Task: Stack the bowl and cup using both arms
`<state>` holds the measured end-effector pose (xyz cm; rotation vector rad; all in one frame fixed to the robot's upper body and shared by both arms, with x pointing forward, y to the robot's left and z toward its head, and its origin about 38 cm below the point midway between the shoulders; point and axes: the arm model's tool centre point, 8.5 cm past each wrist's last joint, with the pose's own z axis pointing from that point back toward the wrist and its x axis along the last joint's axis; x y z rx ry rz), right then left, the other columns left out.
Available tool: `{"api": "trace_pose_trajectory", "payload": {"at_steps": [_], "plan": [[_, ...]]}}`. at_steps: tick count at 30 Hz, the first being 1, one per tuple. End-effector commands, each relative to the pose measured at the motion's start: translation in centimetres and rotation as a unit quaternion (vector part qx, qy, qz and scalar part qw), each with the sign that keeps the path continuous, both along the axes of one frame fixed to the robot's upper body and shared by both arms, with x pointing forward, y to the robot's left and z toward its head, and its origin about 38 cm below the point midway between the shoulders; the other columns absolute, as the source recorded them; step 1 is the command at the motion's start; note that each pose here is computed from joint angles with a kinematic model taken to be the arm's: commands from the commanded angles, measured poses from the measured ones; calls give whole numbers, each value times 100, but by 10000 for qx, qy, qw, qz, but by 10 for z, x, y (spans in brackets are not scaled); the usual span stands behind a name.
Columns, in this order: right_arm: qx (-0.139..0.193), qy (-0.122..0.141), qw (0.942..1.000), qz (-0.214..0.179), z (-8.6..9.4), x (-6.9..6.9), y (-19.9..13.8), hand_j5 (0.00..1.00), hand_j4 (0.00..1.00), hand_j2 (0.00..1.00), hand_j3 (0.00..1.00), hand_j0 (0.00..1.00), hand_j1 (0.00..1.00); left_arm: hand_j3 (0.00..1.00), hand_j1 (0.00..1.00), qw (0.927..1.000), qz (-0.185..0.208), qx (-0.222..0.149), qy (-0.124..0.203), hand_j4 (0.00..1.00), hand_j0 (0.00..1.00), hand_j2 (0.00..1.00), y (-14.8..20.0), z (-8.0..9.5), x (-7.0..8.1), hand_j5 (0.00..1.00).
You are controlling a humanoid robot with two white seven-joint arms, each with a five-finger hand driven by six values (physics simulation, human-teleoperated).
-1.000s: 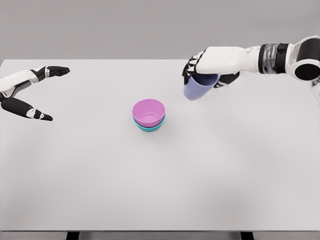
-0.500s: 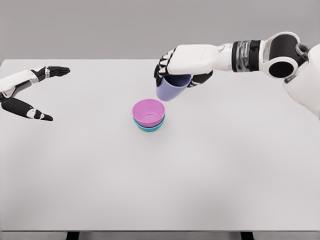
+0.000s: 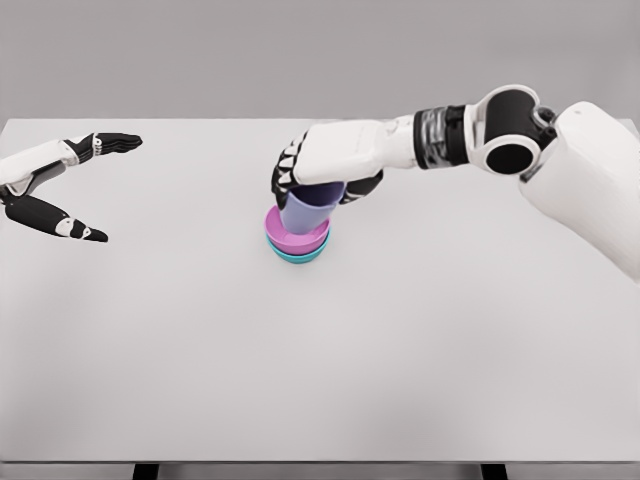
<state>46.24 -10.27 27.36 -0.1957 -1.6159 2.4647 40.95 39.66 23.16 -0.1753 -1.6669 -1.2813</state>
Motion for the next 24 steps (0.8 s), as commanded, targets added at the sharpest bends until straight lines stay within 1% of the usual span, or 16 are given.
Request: {"api": "trace_pose_trajectory", "payload": {"at_steps": [1, 6, 9, 11, 12, 14, 16, 18, 19, 24], "plan": [[-16, 63, 10000, -8, -4, 1, 3, 64, 64, 64, 64, 64, 64, 100, 100, 10000, 16, -37, 7, 100, 100, 100, 1, 1, 0, 100], [-1, 60, 10000, 11, -3, 2, 8, 64, 64, 64, 64, 64, 64, 100, 100, 10000, 16, -37, 7, 100, 100, 100, 1, 1, 0, 100], [-84, 123, 9999, 23, -10, 1, 9, 64, 64, 64, 64, 64, 64, 100, 100, 10000, 16, -37, 7, 100, 100, 100, 1, 1, 0, 100], [-103, 170, 9998, -27, -14, 5, 9, 65, 65, 65, 65, 65, 65, 100, 100, 10000, 16, -37, 7, 100, 100, 100, 1, 1, 0, 100], [-152, 223, 9996, -70, -18, 7, 7, 65, 65, 65, 65, 65, 65, 100, 100, 10000, 16, -37, 7, 100, 100, 100, 1, 1, 0, 100], [-169, 242, 9995, -102, -20, 8, 6, 66, 66, 66, 66, 66, 66, 100, 100, 10000, 16, -37, 7, 100, 100, 100, 1, 1, 0, 100], [-157, 232, 9996, -74, -19, 8, 9, 72, 72, 72, 72, 72, 72, 100, 100, 10000, 16, -37, 7, 100, 100, 100, 1, 1, 0, 100], [-292, 107, 9995, -70, -21, 7, 10, 97, 97, 97, 97, 97, 97, 100, 100, 10000, 16, -37, 7, 100, 100, 100, 1, 1, 0, 100], [-328, 60, 9994, -46, -21, 7, 12, 99, 99, 99, 99, 99, 99, 100, 100, 10000, 16, -37, 7, 100, 100, 100, 1, 1, 0, 100], [-319, 28, 9995, -29, -19, 6, 13, 100, 100, 100, 100, 100, 100, 100, 100, 10000, 16, -37, 7, 100, 100, 100, 1, 1, 0, 100]]}}
